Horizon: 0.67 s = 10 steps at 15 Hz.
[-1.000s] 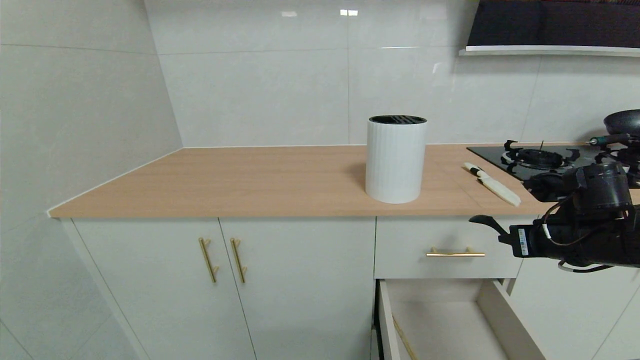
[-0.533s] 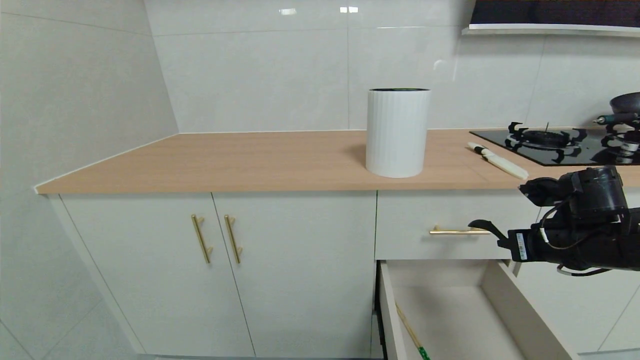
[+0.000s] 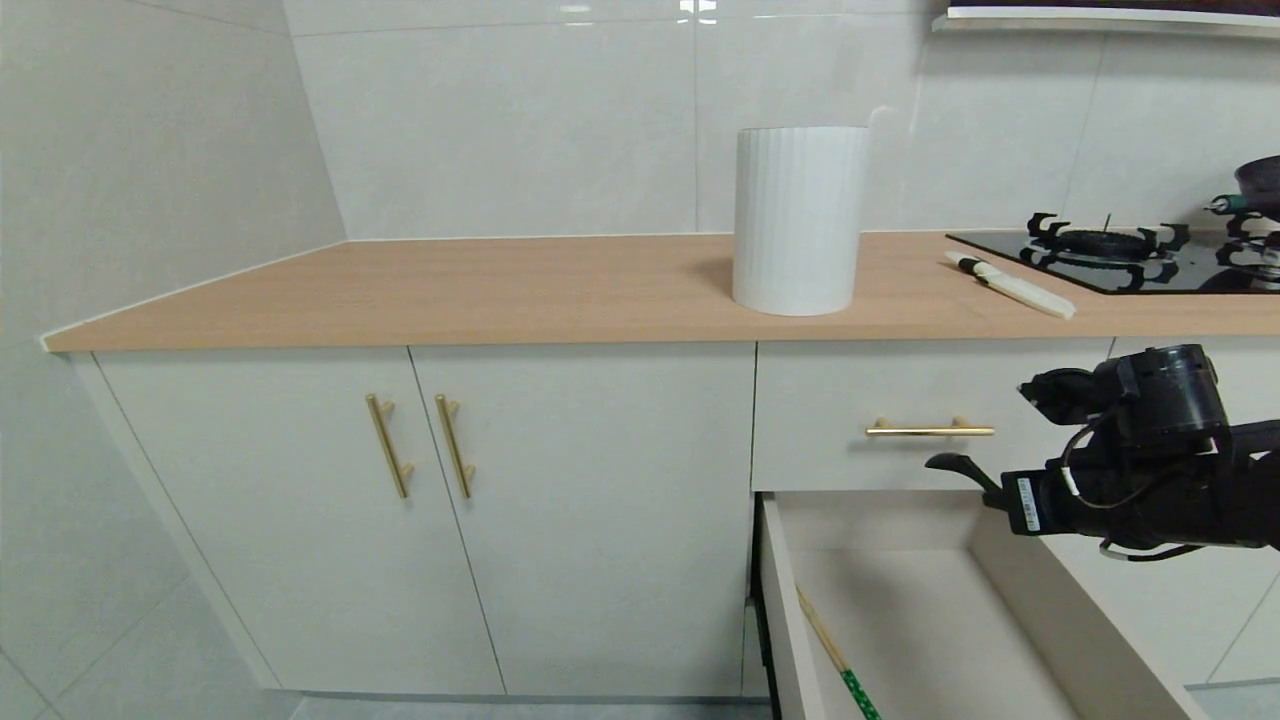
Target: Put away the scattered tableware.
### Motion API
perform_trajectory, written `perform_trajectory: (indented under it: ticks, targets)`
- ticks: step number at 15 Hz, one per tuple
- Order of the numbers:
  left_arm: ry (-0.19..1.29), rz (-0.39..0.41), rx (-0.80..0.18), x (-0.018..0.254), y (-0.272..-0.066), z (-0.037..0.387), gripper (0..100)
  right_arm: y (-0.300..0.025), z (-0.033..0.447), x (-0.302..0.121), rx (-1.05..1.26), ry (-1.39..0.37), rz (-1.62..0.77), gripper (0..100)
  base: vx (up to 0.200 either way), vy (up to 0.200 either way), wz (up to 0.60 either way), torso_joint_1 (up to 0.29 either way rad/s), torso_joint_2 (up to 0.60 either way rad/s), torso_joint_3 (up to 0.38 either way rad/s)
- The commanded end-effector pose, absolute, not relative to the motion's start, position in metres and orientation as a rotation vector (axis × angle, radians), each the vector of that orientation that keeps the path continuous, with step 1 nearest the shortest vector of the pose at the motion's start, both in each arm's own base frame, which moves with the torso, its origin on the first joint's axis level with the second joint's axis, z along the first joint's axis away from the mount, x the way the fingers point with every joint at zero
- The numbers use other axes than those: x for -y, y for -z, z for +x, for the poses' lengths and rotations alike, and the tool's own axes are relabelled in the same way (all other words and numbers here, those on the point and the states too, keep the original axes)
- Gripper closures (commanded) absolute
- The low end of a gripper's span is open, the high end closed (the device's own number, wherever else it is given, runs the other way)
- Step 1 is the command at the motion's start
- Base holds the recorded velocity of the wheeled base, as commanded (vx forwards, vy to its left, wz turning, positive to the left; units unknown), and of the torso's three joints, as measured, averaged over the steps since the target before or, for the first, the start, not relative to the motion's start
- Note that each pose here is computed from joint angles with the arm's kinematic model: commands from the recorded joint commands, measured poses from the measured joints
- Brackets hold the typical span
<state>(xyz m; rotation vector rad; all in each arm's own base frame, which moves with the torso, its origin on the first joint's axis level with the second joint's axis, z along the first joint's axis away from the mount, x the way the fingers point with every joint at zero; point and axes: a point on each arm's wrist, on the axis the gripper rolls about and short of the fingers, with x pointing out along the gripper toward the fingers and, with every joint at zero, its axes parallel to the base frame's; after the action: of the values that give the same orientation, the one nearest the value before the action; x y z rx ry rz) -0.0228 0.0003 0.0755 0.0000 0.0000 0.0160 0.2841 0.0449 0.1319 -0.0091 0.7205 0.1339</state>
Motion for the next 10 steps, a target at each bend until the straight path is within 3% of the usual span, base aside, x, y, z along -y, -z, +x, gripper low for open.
perform_trajectory:
  ticks: [1, 4, 10]
  targets:
    - [-0.017, 0.0, 0.0, 0.0, -0.075, -0.023, 0, -0.125, 0.287, -0.048, -0.743, -0.14, -0.014, 100, 0.0, 0.0, 0.0, -0.032, 0.04, 0.056]
    - [-0.017, 0.0, 0.0, 0.0, -0.075, -0.023, 0, -0.098, 0.3, -0.05, -0.81, -0.136, -0.021, 100, 0.0, 0.0, 0.0, -0.067, 0.11, 0.08]
    - [-0.017, 0.0, 0.0, 0.0, -0.075, -0.023, 0, -0.006, 0.332, -0.056, -1.037, -0.124, -0.046, 100, 0.0, 0.0, 0.0, -0.002, 0.01, 0.006]
